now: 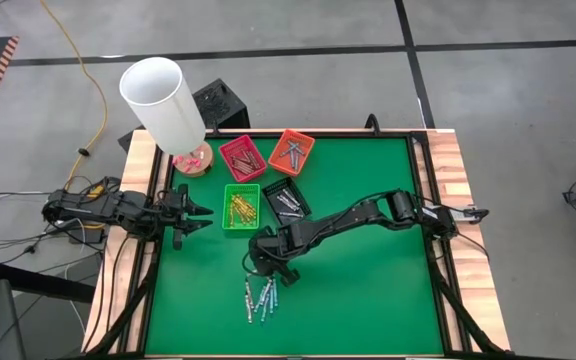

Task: Sort crayons
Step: Put the black crayon into the black bin

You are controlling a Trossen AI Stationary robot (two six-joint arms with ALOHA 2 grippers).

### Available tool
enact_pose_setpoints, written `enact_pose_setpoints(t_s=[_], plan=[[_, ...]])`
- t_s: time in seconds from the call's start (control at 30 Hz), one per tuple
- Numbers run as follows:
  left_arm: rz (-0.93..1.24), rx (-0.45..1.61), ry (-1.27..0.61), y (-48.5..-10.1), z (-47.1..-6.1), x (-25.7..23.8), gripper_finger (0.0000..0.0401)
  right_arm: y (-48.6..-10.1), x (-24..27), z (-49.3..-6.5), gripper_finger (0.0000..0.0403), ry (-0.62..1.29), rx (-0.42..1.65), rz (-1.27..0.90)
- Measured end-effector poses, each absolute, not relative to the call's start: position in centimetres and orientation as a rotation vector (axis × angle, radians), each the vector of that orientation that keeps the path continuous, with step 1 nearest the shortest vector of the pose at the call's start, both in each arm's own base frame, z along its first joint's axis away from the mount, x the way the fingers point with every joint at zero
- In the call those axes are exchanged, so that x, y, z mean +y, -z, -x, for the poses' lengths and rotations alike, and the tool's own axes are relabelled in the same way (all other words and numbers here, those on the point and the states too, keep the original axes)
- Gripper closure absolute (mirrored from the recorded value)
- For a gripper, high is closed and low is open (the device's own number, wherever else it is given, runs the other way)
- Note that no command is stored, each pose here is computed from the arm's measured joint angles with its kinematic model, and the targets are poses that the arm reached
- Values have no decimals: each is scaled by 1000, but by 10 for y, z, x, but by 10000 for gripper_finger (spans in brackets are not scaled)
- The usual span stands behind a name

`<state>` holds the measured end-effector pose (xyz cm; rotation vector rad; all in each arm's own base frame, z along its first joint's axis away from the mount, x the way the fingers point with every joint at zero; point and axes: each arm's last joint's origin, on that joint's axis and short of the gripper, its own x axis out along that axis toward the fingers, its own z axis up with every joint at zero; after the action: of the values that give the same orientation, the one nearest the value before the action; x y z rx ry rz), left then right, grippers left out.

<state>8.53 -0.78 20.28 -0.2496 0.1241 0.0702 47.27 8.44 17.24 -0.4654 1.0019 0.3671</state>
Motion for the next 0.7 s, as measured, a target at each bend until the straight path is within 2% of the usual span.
enact_pose_setpoints(t_s=[0.3,0.43,0.7], plan=[[249,124,-70,-203,-85,-8,264,-178,84,-475,401,-335,997,427],[257,123,-71,-203,-85,-8,264,-192,84,-480,401,-305,966,395],[263,122,-78,-203,-85,-8,264,-224,81,-476,402,-210,1063,350]])
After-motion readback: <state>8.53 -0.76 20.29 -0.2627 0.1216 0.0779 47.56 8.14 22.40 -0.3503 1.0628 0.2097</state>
